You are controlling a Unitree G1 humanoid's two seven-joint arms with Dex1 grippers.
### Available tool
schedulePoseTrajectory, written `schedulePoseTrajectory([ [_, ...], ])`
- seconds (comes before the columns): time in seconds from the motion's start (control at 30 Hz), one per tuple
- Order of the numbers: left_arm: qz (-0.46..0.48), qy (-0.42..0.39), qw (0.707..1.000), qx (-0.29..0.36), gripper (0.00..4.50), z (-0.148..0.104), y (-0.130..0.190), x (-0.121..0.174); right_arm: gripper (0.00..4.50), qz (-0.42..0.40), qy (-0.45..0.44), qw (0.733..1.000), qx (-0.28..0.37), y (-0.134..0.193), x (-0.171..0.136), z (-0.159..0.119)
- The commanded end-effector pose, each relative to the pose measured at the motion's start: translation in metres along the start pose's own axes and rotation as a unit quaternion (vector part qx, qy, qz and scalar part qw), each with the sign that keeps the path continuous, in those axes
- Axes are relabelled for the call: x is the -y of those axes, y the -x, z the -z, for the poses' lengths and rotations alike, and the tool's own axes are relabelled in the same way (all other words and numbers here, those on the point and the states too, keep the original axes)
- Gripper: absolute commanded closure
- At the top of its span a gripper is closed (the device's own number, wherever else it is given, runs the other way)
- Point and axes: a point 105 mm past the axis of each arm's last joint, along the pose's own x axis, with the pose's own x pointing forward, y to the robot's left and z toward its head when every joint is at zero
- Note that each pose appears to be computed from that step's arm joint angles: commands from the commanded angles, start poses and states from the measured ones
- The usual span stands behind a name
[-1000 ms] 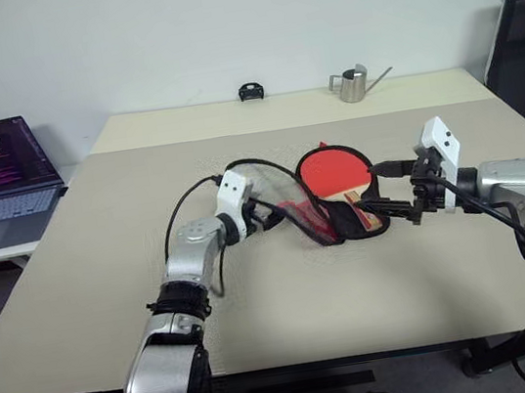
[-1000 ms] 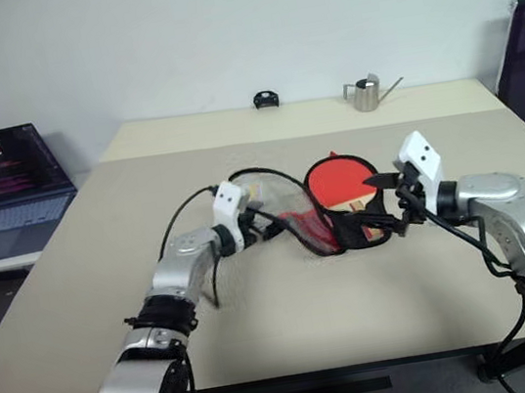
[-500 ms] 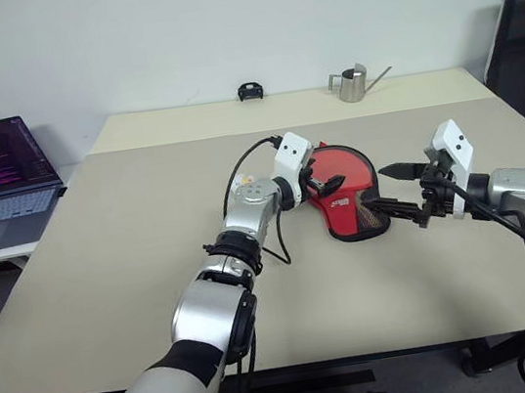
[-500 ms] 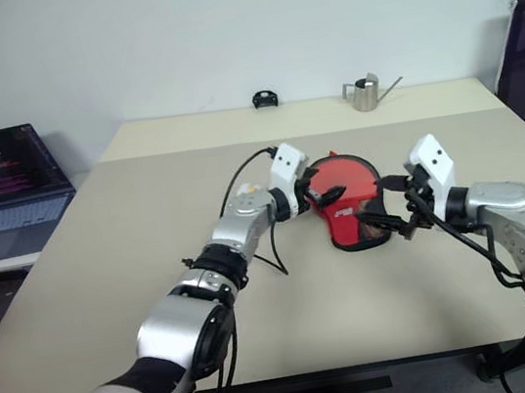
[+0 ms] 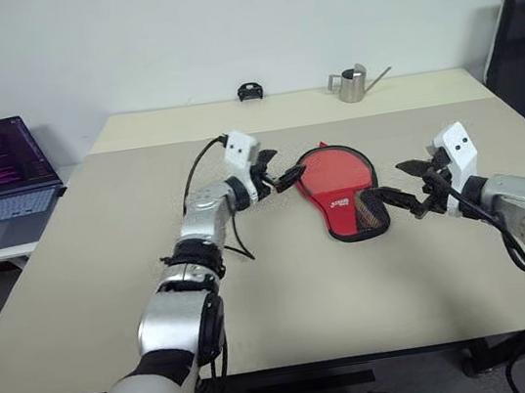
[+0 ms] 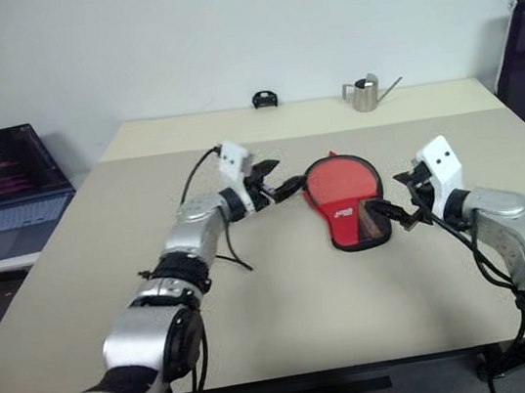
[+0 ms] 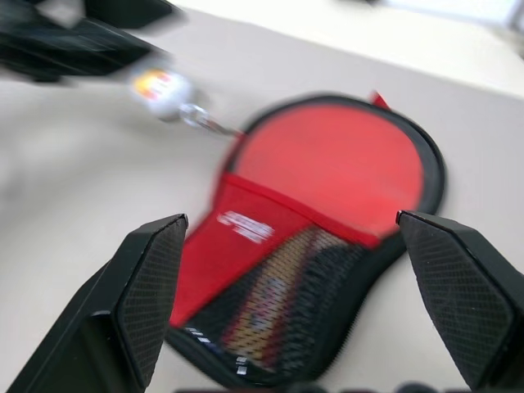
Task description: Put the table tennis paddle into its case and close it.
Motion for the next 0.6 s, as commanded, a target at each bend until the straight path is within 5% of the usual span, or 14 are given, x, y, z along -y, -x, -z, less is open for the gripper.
schedulePoseTrajectory([
  [0.03,0.039,-0.014,0.999,0.03,0.0,-0.024,0.019,0.004,0.02,0.036,-0.005,0.999,-0.02,-0.006,0.01,0.0],
  [0.6,0.027,-0.041,0.999,0.015,0.0,-0.05,0.076,0.015,0.02,0.082,-0.008,0.994,-0.068,-0.062,0.049,0.03],
])
